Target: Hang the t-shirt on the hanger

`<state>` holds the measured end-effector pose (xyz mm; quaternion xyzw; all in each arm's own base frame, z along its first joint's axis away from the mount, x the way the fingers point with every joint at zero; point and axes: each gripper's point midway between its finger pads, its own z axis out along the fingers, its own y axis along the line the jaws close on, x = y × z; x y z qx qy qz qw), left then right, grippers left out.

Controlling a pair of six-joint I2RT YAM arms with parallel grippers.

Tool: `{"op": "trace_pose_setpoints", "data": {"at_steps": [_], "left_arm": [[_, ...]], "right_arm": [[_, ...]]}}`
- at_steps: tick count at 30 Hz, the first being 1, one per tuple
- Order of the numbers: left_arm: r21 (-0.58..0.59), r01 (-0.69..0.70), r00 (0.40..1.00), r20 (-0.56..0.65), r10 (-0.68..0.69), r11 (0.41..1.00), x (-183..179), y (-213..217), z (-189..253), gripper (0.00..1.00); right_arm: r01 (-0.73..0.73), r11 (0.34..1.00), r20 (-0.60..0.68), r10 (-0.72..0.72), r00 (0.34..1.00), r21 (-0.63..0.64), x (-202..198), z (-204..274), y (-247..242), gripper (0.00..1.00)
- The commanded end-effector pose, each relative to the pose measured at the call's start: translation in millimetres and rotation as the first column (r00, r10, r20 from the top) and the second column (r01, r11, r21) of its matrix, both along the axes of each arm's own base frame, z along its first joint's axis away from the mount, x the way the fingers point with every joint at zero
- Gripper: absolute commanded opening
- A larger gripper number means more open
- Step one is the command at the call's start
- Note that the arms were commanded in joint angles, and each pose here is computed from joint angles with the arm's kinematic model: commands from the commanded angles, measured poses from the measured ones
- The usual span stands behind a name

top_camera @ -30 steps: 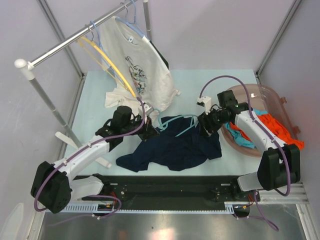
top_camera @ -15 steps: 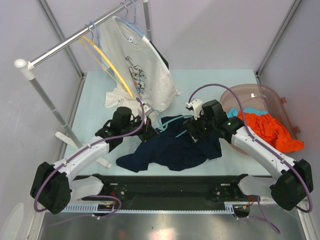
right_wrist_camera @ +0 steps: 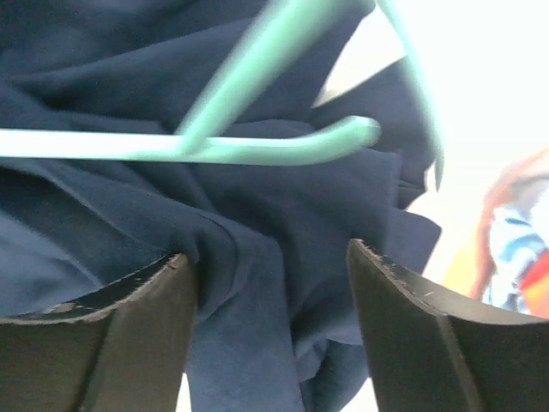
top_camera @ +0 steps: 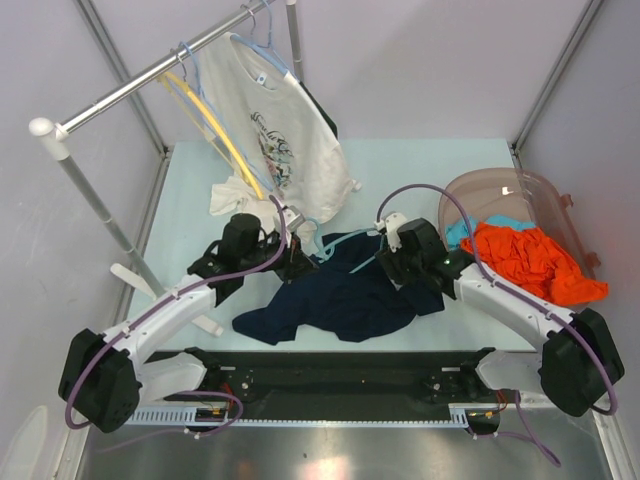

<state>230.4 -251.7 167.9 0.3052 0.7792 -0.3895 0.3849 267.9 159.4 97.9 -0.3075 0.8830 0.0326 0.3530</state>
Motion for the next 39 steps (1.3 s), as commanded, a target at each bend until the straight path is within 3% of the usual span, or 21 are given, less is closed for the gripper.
{"op": "trace_pose_setpoints", "data": {"at_steps": [1, 5, 10, 13, 16, 20, 25, 33, 39], "left_arm": [[-0.048, -0.039, 0.999, 0.024, 0.041, 0.998, 5, 7, 16, 0.01], [-0.136, -0.052, 0.996, 0.070, 0.062, 0.989, 9, 15, 33, 0.00], [-0.213, -0.020, 0.981, 0.185, 0.060, 0.977, 4, 23, 53, 0.00], [-0.199, 0.029, 0.963, 0.267, 0.025, 0.980, -4, 25, 61, 0.00], [-0.127, 0.093, 0.928, 0.371, -0.040, 0.987, -10, 28, 59, 0.00], [0.002, 0.134, 0.865, 0.488, -0.118, 0.991, -12, 36, 52, 0.00], [0.176, 0.134, 0.859, 0.470, -0.202, 0.975, -5, 46, 27, 0.00], [0.288, 0.187, 0.867, 0.402, -0.296, 0.939, -8, 43, 2, 0.00], [0.372, 0.245, 0.823, 0.409, -0.395, 0.895, -13, 35, -6, 0.00]], "right_arm": [[0.082, 0.997, 0.097, -0.082, 0.992, 0.004, 20, 21, -28, 0.66], [0.074, 0.997, 0.051, -0.075, 0.996, 0.032, 13, 22, -49, 0.47], [0.073, 0.991, -0.068, -0.065, 0.996, 0.113, 7, 11, -61, 0.31], [0.066, 0.982, -0.176, -0.035, 0.984, 0.174, 2, 2, -58, 0.22], [0.066, 0.973, -0.281, -0.001, 0.960, 0.223, 0, -4, -50, 0.00], [0.079, 0.955, -0.310, 0.015, 0.950, 0.287, 6, 5, -52, 0.00], [0.068, 0.945, -0.288, 0.029, 0.957, 0.321, 9, 30, -59, 0.00], [0.023, 0.943, -0.235, 0.060, 0.970, 0.333, 0, 57, -58, 0.00], [-0.018, 0.941, -0.177, 0.082, 0.981, 0.337, 3, 81, -56, 0.00]]}}
